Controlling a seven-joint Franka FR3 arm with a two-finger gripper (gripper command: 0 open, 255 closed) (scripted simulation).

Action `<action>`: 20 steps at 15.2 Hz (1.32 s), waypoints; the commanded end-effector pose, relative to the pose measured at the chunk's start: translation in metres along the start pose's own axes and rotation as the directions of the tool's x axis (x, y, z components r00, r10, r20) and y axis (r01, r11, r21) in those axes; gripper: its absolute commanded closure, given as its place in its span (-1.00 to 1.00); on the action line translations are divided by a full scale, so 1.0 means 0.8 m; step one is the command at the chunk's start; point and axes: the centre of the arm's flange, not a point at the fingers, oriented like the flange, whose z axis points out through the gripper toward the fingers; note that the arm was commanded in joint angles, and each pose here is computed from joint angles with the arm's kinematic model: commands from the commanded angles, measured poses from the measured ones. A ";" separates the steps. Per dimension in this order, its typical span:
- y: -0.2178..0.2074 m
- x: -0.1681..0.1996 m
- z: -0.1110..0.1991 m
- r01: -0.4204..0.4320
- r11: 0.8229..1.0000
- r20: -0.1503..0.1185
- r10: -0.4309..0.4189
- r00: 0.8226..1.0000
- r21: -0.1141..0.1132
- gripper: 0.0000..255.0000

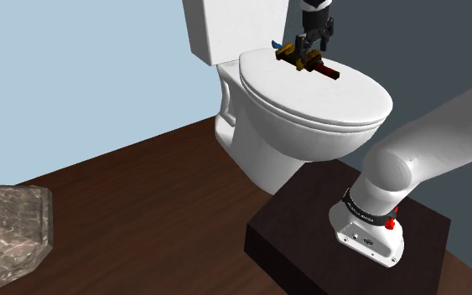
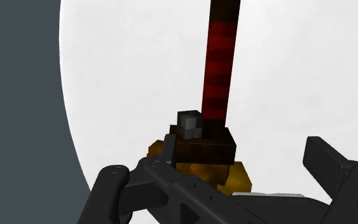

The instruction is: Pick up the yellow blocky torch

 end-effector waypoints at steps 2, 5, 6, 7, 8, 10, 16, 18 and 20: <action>0.037 0.015 0.004 -0.032 0.999 0.012 0.033 0.999 -0.039 -1.00; 0.031 0.016 0.023 -0.032 0.999 0.012 0.033 0.999 -0.039 -1.00; 0.029 0.016 0.029 -0.032 0.999 0.012 0.033 0.999 -0.039 -1.00; 0.027 0.016 0.035 -0.032 0.999 0.012 0.033 0.999 -0.039 -1.00; 0.025 0.016 0.042 -0.032 0.999 0.012 0.033 0.999 -0.039 -1.00; 0.022 0.016 0.052 -0.032 0.999 0.012 0.033 0.999 -0.039 -1.00; 0.023 0.017 0.051 -0.032 0.999 0.012 0.033 0.999 -0.039 1.00; 0.022 0.017 0.052 -0.032 0.999 0.012 0.033 0.999 -0.039 1.00; 0.022 0.017 0.052 -0.032 0.999 0.012 0.033 0.999 -0.039 1.00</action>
